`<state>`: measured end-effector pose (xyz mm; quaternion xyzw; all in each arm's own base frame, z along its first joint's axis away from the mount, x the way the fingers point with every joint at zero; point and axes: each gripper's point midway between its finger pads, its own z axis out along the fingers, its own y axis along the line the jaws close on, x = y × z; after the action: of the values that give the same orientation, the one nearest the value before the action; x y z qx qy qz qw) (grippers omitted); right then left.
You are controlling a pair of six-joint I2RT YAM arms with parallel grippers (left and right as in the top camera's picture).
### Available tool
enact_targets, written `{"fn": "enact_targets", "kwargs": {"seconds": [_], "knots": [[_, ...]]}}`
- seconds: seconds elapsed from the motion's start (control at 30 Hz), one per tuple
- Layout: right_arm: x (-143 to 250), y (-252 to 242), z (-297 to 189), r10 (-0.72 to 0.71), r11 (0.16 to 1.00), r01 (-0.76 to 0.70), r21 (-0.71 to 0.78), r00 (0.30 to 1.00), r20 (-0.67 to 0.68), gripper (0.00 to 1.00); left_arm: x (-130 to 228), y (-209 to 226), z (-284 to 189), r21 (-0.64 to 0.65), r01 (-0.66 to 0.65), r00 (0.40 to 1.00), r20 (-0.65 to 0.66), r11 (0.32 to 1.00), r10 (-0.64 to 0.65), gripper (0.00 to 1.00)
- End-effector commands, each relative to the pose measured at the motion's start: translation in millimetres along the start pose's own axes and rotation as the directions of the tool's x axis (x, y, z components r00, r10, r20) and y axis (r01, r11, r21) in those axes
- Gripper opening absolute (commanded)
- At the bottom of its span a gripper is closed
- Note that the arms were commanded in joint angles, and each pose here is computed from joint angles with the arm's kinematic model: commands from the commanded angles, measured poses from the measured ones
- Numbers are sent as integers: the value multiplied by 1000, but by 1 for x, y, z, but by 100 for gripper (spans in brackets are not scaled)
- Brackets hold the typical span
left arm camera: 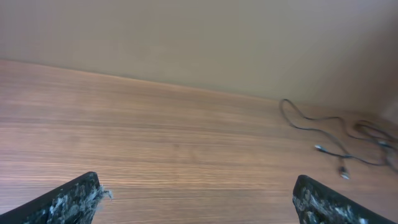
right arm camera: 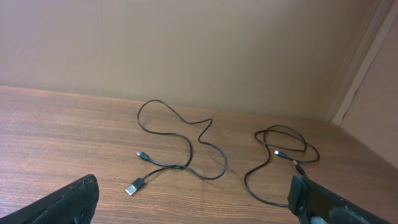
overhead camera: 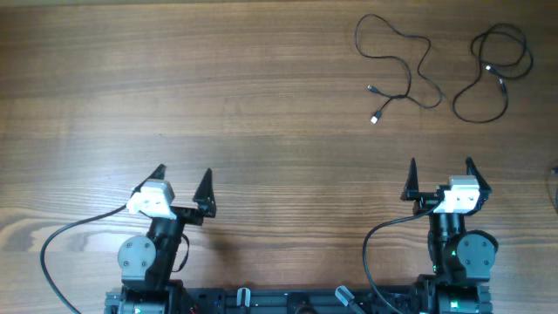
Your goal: Untangle cables
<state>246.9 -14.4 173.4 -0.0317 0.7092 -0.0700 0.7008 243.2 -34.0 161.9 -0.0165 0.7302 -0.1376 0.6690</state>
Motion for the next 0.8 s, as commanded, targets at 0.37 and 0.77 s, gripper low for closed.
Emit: {"fn": "enact_targets", "kwargs": {"seconds": [0.37, 0.77], "knots": [[-3, 3, -1, -12, 1000, 12, -16, 1000, 15, 100, 1, 12, 0, -52, -116, 993, 3, 992, 116, 100], [-3, 3, -1, -12, 1000, 13, -16, 1000, 15, 100, 0, 16, 0, -74, -115, 993, 7, 991, 116, 100]]}}
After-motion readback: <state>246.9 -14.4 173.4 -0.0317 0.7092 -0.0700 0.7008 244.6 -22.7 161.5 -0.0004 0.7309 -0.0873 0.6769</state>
